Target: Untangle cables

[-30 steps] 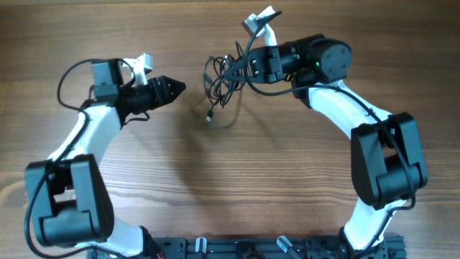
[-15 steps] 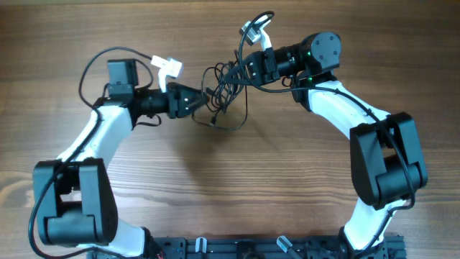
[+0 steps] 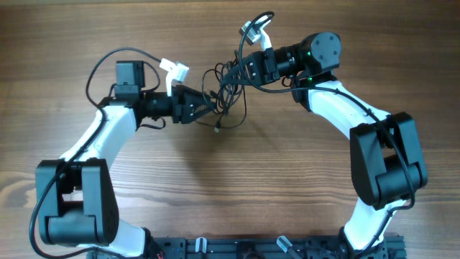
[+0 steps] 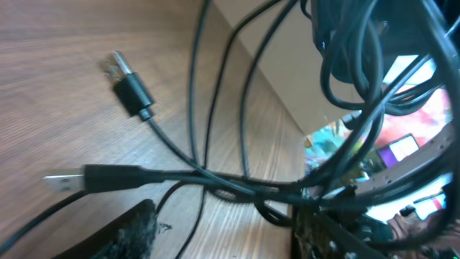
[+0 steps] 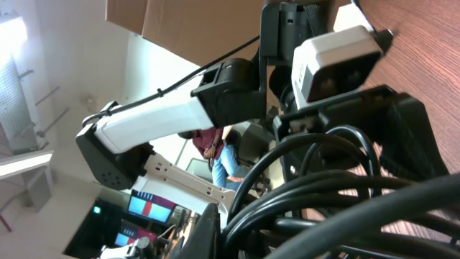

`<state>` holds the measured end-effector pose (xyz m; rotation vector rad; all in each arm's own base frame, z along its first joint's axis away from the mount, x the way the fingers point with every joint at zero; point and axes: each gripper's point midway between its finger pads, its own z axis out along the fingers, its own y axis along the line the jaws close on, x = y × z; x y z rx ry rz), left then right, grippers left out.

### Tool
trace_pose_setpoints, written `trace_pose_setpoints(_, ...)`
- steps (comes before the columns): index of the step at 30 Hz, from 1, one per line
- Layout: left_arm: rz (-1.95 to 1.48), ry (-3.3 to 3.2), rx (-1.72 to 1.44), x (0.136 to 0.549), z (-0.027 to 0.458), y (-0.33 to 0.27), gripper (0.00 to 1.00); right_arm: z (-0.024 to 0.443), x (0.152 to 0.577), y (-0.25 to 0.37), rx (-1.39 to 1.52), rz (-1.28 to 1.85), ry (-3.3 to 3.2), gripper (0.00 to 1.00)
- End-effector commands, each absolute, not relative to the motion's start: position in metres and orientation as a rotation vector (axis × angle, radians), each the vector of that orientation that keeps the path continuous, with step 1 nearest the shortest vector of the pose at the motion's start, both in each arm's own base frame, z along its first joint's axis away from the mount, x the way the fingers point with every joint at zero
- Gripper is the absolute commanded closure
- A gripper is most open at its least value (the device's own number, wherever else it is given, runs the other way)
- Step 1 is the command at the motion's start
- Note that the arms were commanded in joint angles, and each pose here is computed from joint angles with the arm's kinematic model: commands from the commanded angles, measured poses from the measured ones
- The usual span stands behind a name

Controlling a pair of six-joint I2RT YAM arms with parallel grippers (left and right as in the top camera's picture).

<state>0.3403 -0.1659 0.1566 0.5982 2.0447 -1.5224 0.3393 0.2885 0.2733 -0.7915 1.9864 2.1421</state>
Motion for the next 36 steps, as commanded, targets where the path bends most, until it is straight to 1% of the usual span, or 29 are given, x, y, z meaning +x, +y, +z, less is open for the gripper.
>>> trace_pose_setpoints(1, -1.486, 2.003, 0.556, 0.345, 0.164, -0.141, 0.26, 0.275, 0.332, 0.284, -0.868, 2.118, 1.970, 0.95)
trace_pose_setpoints(3, -1.489, 2.004, 0.562, 0.344, 0.164, -0.143, 0.24, 0.275, 0.332, 0.284, -0.867, 2.118, 1.970, 0.95)
trace_pose_setpoints(8, -1.440, 2.020, 0.667, 0.341, 0.156, -0.166, 0.29, 0.275, 0.332, 0.284, -0.867, 2.118, 1.970, 0.95)
trace_pose_setpoints(12, -1.456, 2.011, 0.717, 0.335, 0.157, -0.180, 0.29, 0.275, 0.332, 0.284, -0.867, 2.118, 1.970, 0.95)
trace_pose_setpoints(17, -1.490, 1.990, 0.753, 0.328, 0.160, -0.189, 0.21, 0.275, 0.332, 0.284, -0.867, 2.118, 1.970, 0.95)
trace_pose_setpoints(20, -1.489, 1.973, 0.791, 0.326, 0.161, -0.198, 0.22, 0.275, 0.332, 0.284, -0.867, 2.118, 1.970, 0.95)
trace_pose_setpoints(22, -1.459, 1.974, 0.813, 0.327, 0.159, -0.202, 0.28, 0.275, 0.332, 0.285, -0.868, 2.118, 1.970, 0.95)
trace_pose_setpoints(28, -1.425, 1.972, 0.856, 0.327, 0.157, -0.214, 0.28, 0.275, 0.329, 0.290, -0.877, 2.128, 1.970, 0.95)
trace_pose_setpoints(30, -1.405, 1.980, 0.859, 0.328, 0.155, -0.215, 0.31, 0.275, 0.327, 0.291, -0.887, 2.129, 1.967, 0.95)
trace_pose_setpoints(33, -1.345, 2.048, 0.789, 0.339, 0.148, -0.211, 0.34, 0.275, 0.327, 0.291, -0.887, 2.129, 1.967, 0.95)
trace_pose_setpoints(36, -1.290, 2.117, 0.698, 0.351, 0.143, -0.207, 0.31, 0.275, 0.327, 0.291, -0.899, 2.121, 1.955, 0.95)
